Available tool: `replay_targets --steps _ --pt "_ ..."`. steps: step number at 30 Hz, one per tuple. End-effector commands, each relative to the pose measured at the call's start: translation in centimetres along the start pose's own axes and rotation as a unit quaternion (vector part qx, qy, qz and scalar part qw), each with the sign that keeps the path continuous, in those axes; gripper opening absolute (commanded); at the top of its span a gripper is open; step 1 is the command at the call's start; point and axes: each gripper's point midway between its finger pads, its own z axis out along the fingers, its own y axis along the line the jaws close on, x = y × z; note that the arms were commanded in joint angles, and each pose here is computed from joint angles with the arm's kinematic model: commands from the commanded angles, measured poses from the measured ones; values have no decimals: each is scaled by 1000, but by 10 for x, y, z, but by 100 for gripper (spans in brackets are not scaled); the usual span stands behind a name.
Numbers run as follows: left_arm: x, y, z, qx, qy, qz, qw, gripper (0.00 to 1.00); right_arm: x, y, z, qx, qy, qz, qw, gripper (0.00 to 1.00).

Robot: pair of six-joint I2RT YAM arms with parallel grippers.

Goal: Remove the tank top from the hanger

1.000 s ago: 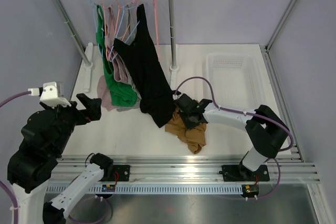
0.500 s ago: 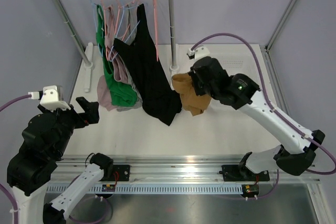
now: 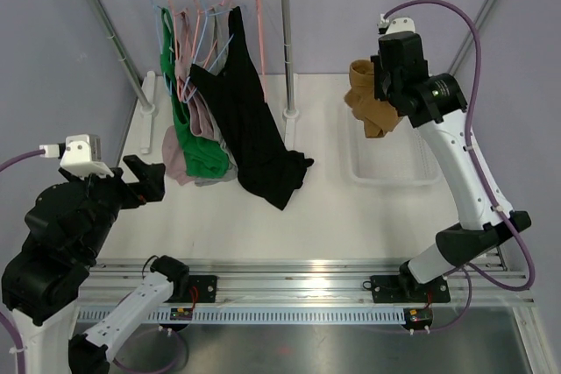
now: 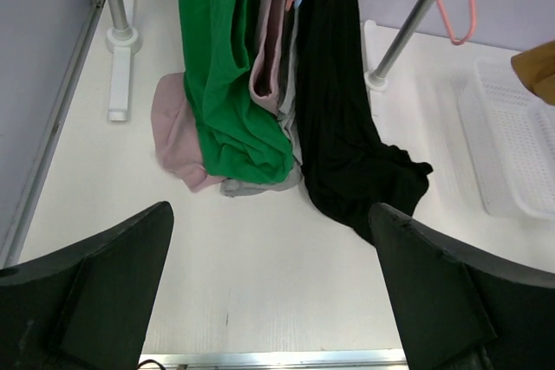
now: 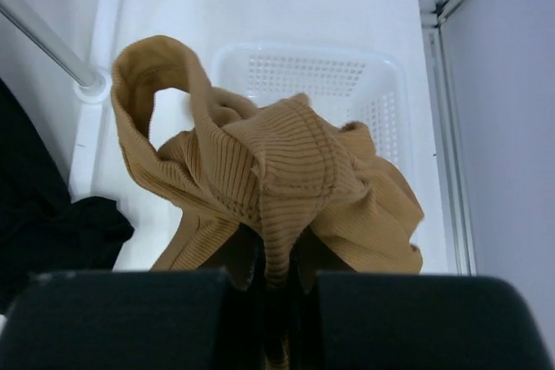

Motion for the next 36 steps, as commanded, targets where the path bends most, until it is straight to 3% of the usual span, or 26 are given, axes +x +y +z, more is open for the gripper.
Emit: replay_targets --steps 1,4,10,13,14,15,17,18,19,25,28,32,33,36 --pt "-31 -24 0 47 -19 4 999 99 11 -13 46 -4 10 17 1000 0" --pt "-40 -33 1 64 -20 3 998 99 21 -26 77 -5 16 41 999 0" --pt "-53 -49 17 76 -7 9 997 99 66 -33 140 -3 85 57 995 0" --pt "-61 -58 28 81 -4 14 997 99 89 -34 160 6 113 65 991 6" --pt "-63 -60 32 81 -3 16 997 99 100 -35 168 12 127 65 990 14" --pt "-64 -62 35 81 1 19 997 99 106 -38 170 25 134 69 988 34" --pt "-70 -67 46 79 6 22 997 99 112 -37 168 25 143 72 987 60" --pt "-73 -68 48 78 5 22 997 99 113 -36 166 22 144 73 987 94" --pt "-75 -71 50 80 8 22 997 99 112 -37 163 24 142 74 987 99" --pt "-95 -77 70 70 -11 44 997 99 101 -57 121 55 121 85 987 99" --pt "-106 -79 88 55 -21 58 997 99 94 -63 81 63 96 152 982 100" --pt "-116 -89 113 52 -25 76 995 99 95 -8 38 -123 61 184 973 99" --pt "-119 -94 127 51 -21 86 995 99 84 20 21 -213 41 193 957 99" --pt "-128 -104 143 63 -23 100 993 99 81 49 -24 -327 11 217 920 97"
